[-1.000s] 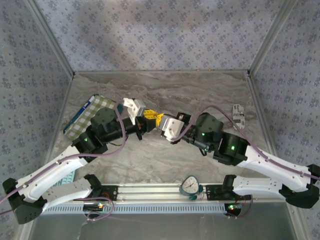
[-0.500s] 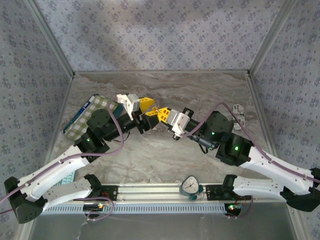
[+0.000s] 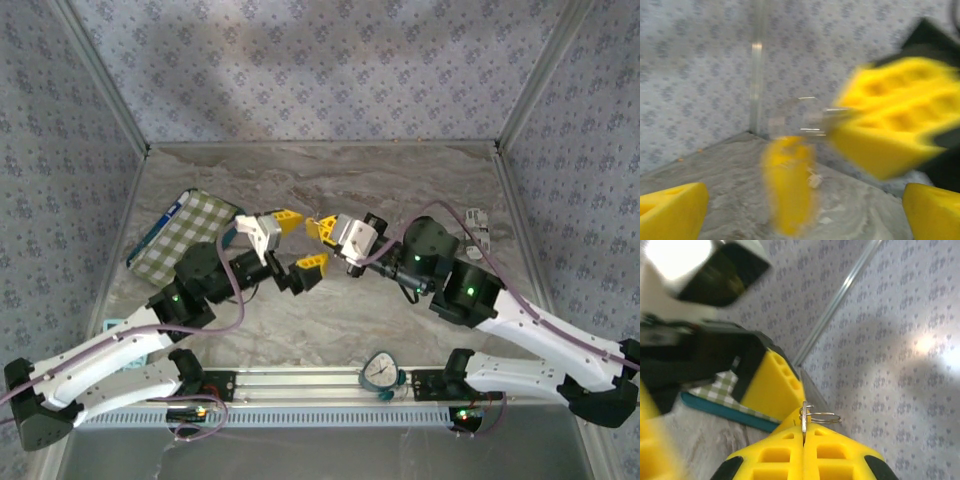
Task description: Remove the keys from the keyring
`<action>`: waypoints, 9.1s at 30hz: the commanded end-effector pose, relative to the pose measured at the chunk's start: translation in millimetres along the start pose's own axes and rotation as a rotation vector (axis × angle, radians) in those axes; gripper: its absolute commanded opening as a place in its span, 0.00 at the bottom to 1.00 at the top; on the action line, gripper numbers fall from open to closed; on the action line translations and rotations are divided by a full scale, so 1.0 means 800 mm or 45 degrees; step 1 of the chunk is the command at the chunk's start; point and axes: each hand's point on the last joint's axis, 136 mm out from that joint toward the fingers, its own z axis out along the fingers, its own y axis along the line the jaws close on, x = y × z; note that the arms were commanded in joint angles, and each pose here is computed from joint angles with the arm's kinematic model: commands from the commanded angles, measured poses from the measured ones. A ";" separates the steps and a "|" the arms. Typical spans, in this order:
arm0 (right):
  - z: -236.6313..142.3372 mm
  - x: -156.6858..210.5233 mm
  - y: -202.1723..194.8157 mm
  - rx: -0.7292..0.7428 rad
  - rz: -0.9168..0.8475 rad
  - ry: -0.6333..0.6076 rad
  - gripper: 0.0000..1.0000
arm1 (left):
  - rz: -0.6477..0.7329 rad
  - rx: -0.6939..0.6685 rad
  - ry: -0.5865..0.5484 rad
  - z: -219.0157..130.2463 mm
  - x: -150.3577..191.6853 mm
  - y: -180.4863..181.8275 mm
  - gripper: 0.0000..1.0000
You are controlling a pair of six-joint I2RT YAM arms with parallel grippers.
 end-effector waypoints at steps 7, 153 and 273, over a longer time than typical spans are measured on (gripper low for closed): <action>-0.018 0.016 -0.015 0.006 0.063 0.066 0.00 | 0.024 -0.086 0.013 -0.043 0.003 0.008 0.99; -0.024 -0.047 -0.058 -0.599 0.514 -0.331 0.00 | -0.356 0.493 0.154 0.026 -0.108 -0.008 0.00; -0.026 0.284 -0.065 0.380 1.048 0.370 0.00 | -0.585 -0.864 0.450 -0.021 0.171 0.242 0.00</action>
